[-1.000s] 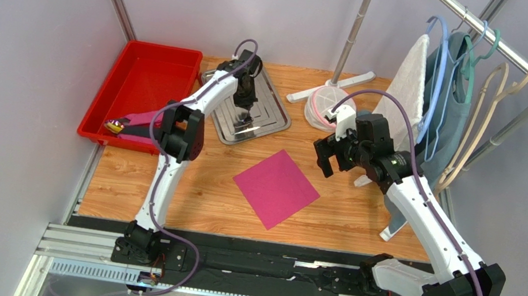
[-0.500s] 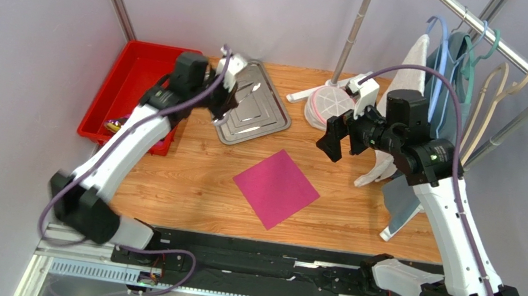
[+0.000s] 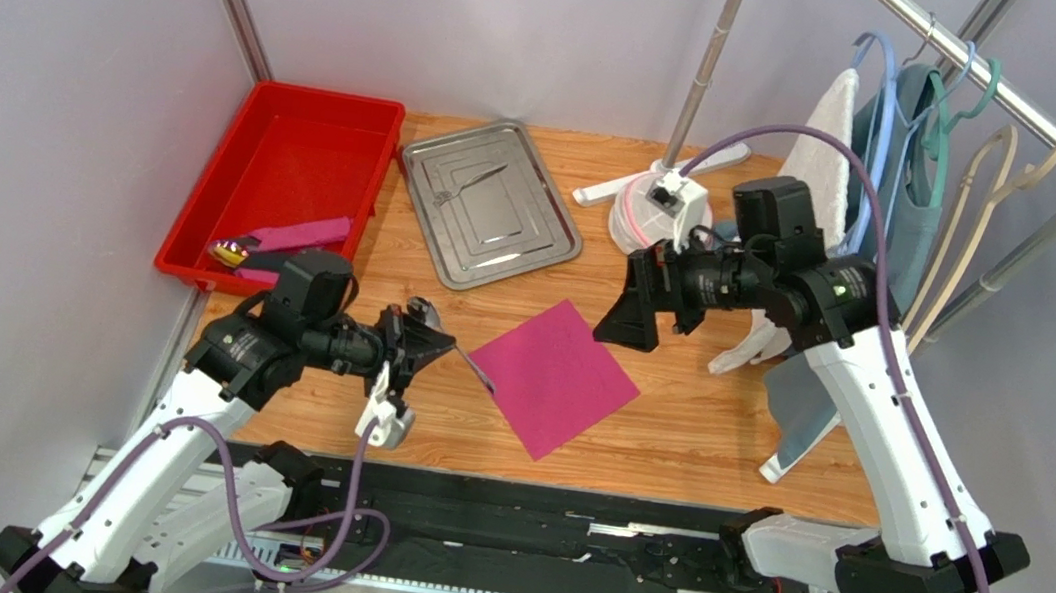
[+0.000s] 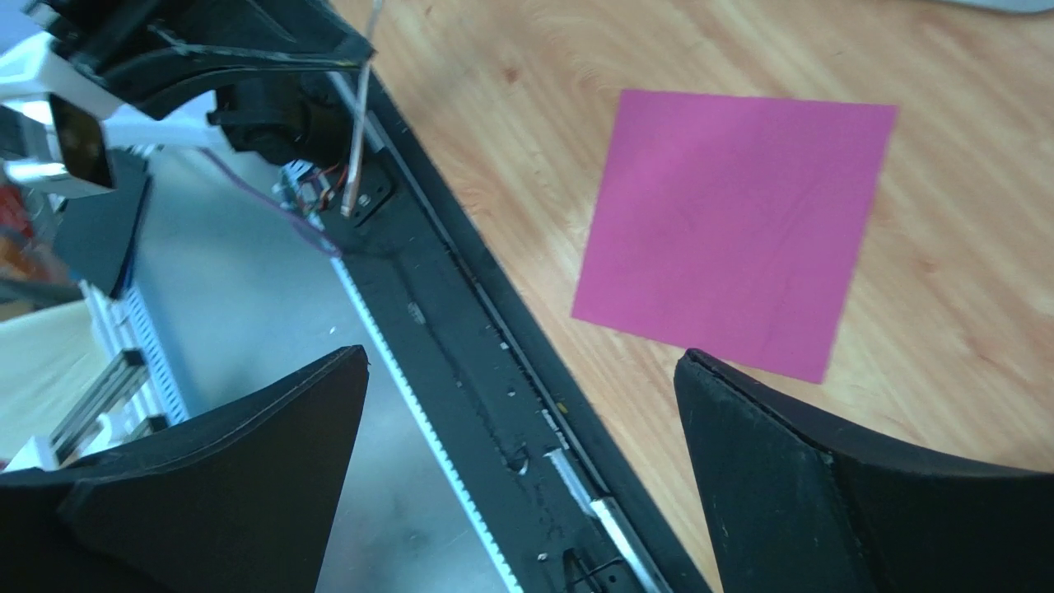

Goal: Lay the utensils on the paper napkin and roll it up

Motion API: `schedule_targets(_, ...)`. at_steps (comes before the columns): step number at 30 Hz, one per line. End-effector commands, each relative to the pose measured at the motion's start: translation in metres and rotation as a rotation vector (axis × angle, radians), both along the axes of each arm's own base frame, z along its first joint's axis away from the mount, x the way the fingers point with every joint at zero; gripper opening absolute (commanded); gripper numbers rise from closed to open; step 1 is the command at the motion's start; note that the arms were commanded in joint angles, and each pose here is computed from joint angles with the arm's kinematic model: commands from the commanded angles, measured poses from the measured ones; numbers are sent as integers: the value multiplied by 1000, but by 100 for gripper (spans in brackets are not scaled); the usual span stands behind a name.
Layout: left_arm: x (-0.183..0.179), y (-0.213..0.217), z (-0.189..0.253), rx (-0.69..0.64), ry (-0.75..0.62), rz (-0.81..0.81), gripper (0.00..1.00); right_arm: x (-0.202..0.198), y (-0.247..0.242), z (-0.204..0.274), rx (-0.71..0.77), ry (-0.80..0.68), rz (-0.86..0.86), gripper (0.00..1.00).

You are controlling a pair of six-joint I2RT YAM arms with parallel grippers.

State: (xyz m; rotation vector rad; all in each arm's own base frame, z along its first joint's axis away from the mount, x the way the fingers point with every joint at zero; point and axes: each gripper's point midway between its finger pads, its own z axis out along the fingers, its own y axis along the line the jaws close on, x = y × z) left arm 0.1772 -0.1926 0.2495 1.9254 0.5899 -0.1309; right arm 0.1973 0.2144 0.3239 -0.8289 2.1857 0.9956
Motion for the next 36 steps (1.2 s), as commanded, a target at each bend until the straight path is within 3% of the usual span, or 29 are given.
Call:
schedule_targets(1,-31,-17,-12,79,-225,-323,0,-13,33,-12,15,71,110,96)
schedule_targets(6,-22,-23,-21,142,-213,-365,0,-4,57,-41,-92,35,167,100)
schedule_targets(10,-10,-25,-27,182,-204,-364,0,8,81,-35,-33,56,202,99)
schedule_targets(13,0,-30,-28,181,-183,-346,0,7,100,-39,29,114,252,93)
schedule_targets(17,8,-35,-35,192,-169,-355,0,9,118,-54,61,136,323,75)
schedule_targets(22,15,-41,-38,205,-166,-374,0,-3,138,-75,61,222,410,69)
schedule_targets(24,19,-44,-40,207,-151,-376,0,-11,141,-83,57,264,435,61)
schedule_targets(36,26,-51,-46,218,-133,-386,0,-16,148,-124,-3,346,420,52)
